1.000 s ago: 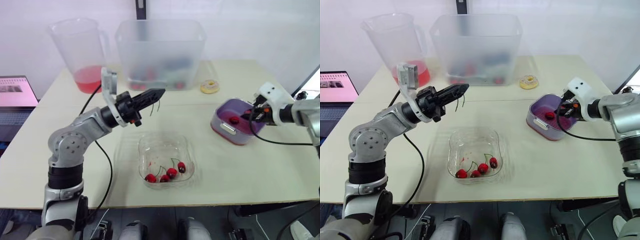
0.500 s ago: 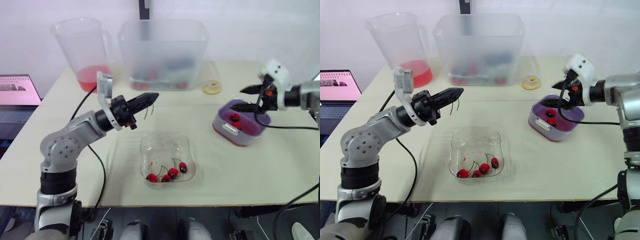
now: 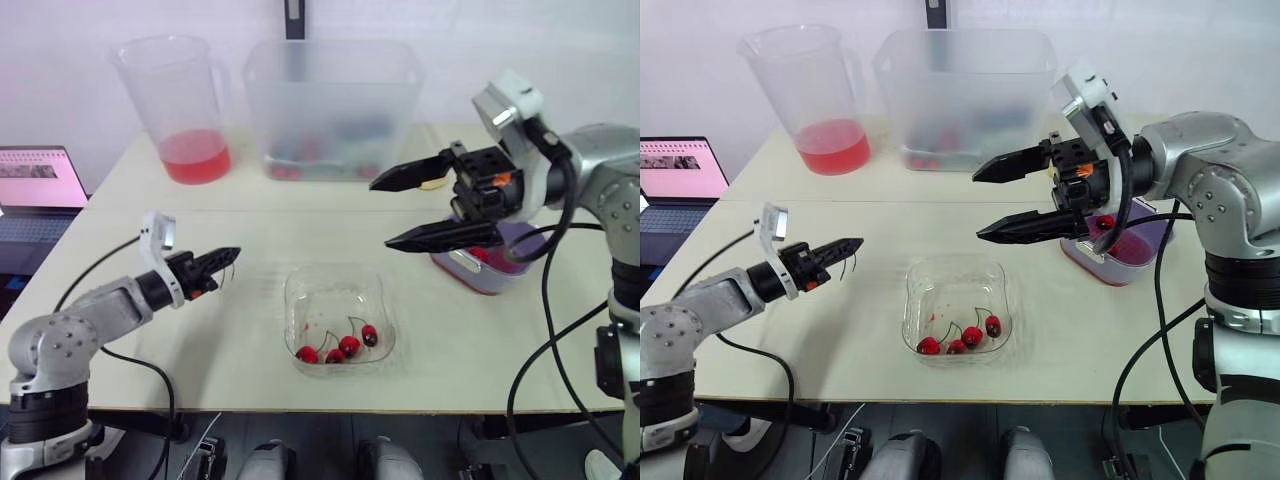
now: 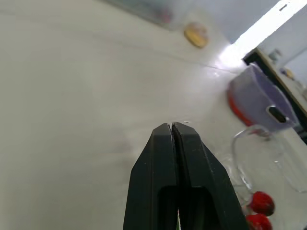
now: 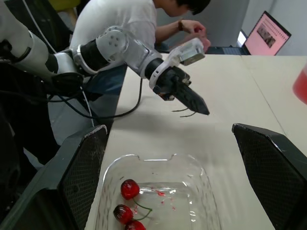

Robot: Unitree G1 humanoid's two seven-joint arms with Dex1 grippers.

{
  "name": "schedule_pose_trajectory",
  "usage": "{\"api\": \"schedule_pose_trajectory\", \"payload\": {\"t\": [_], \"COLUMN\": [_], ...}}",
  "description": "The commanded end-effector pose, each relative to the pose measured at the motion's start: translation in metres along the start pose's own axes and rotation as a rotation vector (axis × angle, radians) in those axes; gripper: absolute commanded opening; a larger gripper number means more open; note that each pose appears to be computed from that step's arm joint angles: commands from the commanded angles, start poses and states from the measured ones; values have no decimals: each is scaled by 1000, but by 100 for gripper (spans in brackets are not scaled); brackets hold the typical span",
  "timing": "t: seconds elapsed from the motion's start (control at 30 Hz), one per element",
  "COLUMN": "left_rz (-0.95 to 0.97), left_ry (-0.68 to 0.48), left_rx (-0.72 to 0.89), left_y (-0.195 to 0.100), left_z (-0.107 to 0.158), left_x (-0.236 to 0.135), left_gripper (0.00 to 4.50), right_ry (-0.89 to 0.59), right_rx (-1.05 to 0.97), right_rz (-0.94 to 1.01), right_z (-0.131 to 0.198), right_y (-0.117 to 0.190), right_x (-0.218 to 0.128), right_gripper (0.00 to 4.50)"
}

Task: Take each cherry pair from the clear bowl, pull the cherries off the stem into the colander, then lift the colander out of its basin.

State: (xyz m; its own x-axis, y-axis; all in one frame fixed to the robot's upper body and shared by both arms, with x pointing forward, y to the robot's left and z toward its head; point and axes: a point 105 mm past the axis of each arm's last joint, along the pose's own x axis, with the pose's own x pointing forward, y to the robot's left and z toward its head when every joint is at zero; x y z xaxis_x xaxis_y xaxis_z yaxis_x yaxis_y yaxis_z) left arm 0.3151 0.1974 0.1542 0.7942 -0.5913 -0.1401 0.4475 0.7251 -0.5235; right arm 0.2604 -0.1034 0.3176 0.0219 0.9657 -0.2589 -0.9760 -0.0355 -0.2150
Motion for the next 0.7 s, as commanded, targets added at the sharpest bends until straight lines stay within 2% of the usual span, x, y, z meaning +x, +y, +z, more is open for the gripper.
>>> {"api": "schedule_pose_trajectory", "payload": {"t": [0.03,0.23,0.37,0.6,0.7], "left_rz": [118,231,286,393,399], "left_ry": [-40,-123,-181,-321,-377], "left_rx": [-17,-43,-27,105,200], "left_y": [29,59,70,89,84], "left_z": [-6,2,13,71,104], "left_x": [-12,-32,-41,-79,-93], "left_gripper": [0,0,124,444,444], "right_ry": [-11,-1,23,48,76], "right_rx": [-40,-43,-33,-18,0], "right_rz": [14,1,-9,-20,-44], "right_z": [7,4,0,-4,-8], "right_y": [7,7,5,1,-3], "right_x": [2,4,5,5,3], "right_gripper": [449,449,450,450,450]}}
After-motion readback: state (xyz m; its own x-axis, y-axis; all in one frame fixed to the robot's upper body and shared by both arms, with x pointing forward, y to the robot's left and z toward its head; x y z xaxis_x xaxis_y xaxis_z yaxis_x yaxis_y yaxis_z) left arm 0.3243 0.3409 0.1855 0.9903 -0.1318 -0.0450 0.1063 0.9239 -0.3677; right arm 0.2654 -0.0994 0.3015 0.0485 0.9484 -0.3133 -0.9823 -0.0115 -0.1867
